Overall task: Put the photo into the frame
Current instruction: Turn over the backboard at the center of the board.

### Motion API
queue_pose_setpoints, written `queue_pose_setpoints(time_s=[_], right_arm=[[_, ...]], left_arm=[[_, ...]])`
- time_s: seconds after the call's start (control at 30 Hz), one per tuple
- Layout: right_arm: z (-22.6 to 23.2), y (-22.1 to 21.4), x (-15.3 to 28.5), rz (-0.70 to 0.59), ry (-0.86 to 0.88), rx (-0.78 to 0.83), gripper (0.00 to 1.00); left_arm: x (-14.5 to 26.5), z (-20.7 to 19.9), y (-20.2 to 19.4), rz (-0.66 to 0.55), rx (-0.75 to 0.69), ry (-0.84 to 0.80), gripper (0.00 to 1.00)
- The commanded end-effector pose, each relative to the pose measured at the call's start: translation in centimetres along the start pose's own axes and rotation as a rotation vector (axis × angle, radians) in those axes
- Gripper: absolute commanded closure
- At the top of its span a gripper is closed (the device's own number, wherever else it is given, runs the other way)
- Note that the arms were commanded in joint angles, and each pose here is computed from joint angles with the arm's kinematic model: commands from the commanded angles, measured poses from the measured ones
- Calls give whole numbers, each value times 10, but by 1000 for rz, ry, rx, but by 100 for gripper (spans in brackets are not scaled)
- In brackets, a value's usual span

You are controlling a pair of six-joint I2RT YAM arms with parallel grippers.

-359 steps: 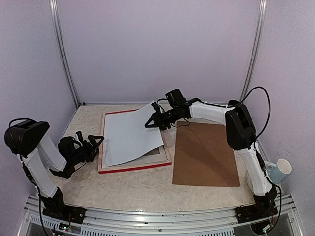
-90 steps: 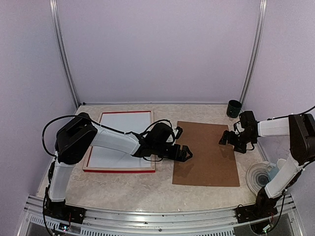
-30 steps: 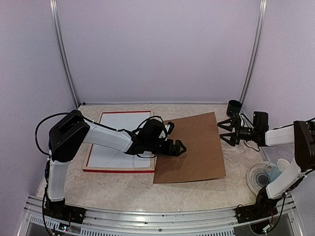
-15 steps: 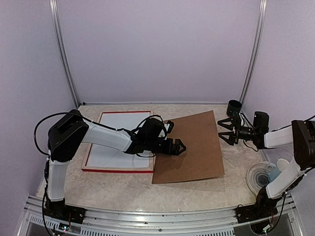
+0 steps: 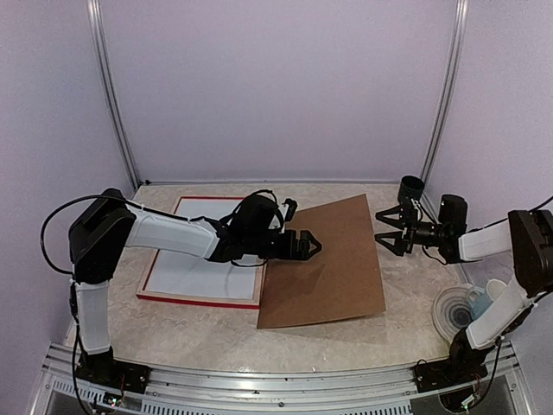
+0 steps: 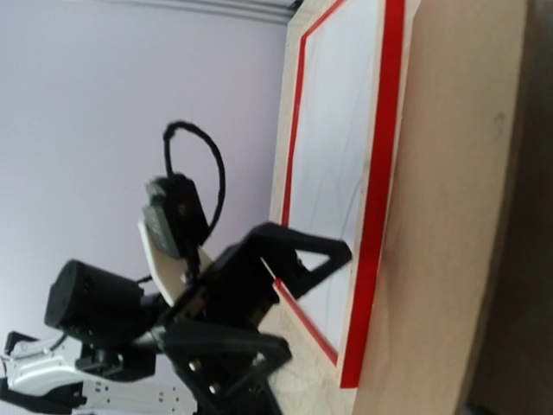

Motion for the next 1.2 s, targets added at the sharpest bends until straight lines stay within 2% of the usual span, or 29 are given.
queue_pose_setpoints(time_s=[0.0, 0.33, 0.87, 1.17], right_arm=[[4, -5, -8, 55, 40, 20, 10], [8, -2, -13, 63, 51, 25, 10], [9, -2, -19, 75, 56, 25, 10], [10, -2, -22, 80, 65, 25, 10]], left_arm=[[20, 6, 10, -27, 3, 58, 1], [45, 53, 4, -12, 34, 288, 1], [36, 79, -15, 30, 68, 372, 1], [30, 83, -21, 50, 80, 362, 1]])
Point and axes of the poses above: each gripper's point midway between its finger pads, its own x axis back along the fingers, its own z axis along the line the jaws close on, y = z × x, the point moved 10 cm from there along x, back along the fingers
